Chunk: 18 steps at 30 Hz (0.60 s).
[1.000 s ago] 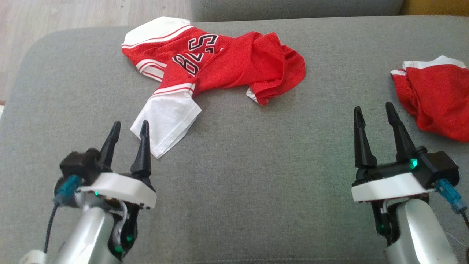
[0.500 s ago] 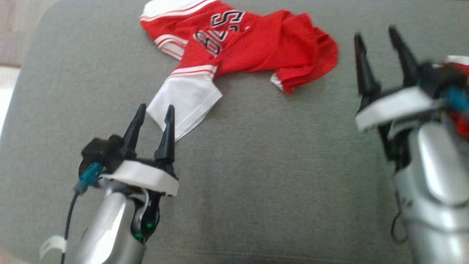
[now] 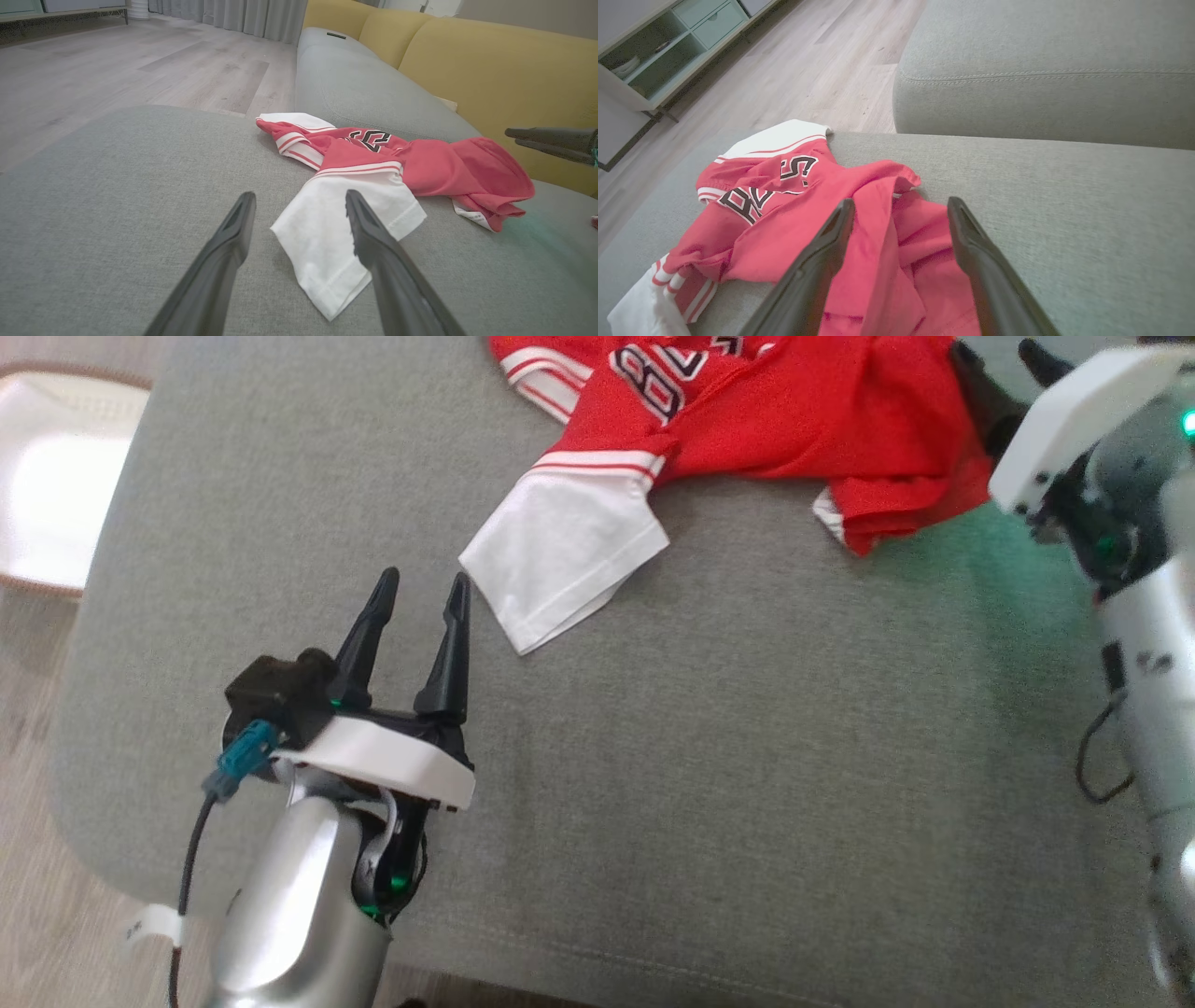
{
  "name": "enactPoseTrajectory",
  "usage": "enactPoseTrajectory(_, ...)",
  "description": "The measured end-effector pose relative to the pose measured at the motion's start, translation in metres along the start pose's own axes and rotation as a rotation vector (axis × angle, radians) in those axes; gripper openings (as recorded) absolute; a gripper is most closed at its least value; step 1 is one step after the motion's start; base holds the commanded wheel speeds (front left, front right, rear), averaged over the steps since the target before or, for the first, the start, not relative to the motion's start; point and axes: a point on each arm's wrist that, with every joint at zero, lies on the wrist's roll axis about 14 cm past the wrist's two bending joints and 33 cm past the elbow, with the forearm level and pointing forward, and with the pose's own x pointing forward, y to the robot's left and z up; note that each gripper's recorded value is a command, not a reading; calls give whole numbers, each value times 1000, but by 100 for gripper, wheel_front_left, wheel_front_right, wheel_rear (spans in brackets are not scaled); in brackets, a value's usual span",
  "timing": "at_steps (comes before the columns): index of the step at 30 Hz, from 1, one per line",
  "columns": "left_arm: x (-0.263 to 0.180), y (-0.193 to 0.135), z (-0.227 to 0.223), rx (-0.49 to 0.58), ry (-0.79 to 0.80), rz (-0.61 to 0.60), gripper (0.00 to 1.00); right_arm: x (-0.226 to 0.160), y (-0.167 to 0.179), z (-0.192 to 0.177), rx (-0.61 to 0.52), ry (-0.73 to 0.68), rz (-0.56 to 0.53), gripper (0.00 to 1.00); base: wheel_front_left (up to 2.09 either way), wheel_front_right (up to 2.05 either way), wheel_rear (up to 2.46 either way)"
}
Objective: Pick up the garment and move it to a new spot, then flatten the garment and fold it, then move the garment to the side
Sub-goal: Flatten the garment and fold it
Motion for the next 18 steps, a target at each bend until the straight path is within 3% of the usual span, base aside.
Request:
enactPoseTrajectory(10, 1, 12, -8, -23, 27, 45, 100, 38, 9, -35, 62, 247, 62, 100, 0, 0, 0)
enactPoseTrajectory(11, 1, 13, -9, -24, 29, 48, 100, 40, 11, -36, 64, 253, 66, 58, 0, 0, 0)
enactPoseTrajectory(12, 1, 13, -10, -26, 31, 49, 100, 42, 12, -36, 59, 254, 68, 0, 0, 0, 0)
enactPoseTrajectory(18, 3, 9, -5, -24, 18, 44, 100, 38, 11, -8, 25, 105, 62, 0, 0, 0, 0)
